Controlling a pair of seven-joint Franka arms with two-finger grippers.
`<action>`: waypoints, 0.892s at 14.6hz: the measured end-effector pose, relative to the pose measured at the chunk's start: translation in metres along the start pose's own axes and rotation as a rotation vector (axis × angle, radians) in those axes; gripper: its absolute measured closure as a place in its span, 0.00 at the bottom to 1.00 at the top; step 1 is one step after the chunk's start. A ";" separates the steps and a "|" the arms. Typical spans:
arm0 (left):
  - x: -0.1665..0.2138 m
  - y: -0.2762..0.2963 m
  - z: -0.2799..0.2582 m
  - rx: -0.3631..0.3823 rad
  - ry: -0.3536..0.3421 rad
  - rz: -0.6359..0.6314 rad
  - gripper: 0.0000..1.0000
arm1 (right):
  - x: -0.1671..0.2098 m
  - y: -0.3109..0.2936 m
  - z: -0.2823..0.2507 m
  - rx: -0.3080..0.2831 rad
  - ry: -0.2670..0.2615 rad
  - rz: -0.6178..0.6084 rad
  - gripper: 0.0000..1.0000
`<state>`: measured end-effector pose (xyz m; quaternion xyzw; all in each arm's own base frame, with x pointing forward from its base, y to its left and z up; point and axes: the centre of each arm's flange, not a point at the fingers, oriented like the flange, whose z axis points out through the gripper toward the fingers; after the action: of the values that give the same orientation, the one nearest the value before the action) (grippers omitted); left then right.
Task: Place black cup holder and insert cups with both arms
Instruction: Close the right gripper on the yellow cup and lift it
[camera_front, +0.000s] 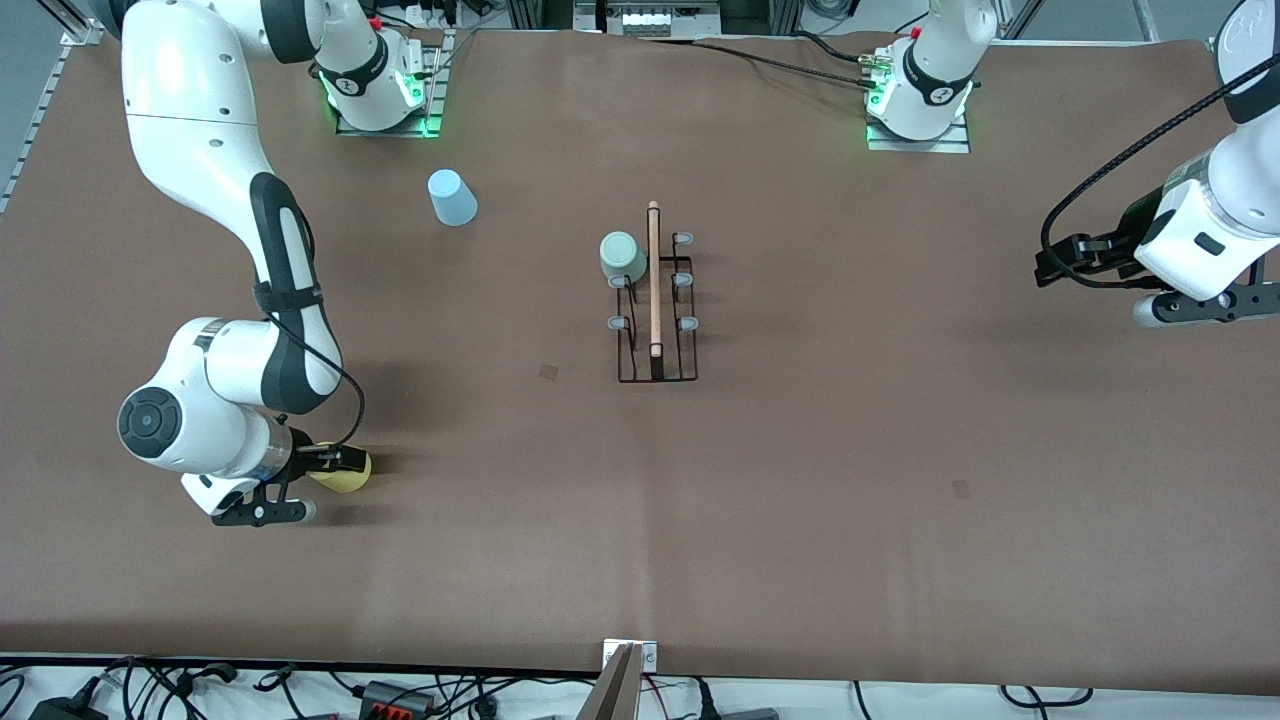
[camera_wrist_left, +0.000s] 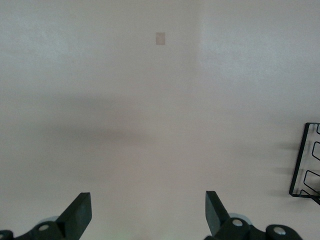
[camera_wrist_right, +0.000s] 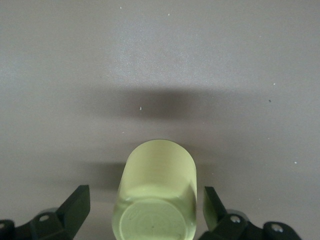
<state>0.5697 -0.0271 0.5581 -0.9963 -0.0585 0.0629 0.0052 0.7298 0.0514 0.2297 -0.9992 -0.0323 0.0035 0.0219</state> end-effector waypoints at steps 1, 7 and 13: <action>0.000 0.000 0.000 0.000 0.000 0.000 0.00 | 0.000 0.000 0.000 0.000 0.000 0.000 0.00; 0.000 0.000 0.000 0.000 0.000 0.000 0.00 | 0.000 0.001 -0.003 0.001 -0.006 0.000 0.34; 0.000 0.000 0.000 0.000 0.000 0.000 0.00 | -0.001 -0.008 -0.020 0.024 -0.070 -0.014 0.34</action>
<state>0.5697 -0.0271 0.5581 -0.9963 -0.0585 0.0629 0.0052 0.7283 0.0589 0.2500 -0.9979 -0.0401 0.0386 0.0326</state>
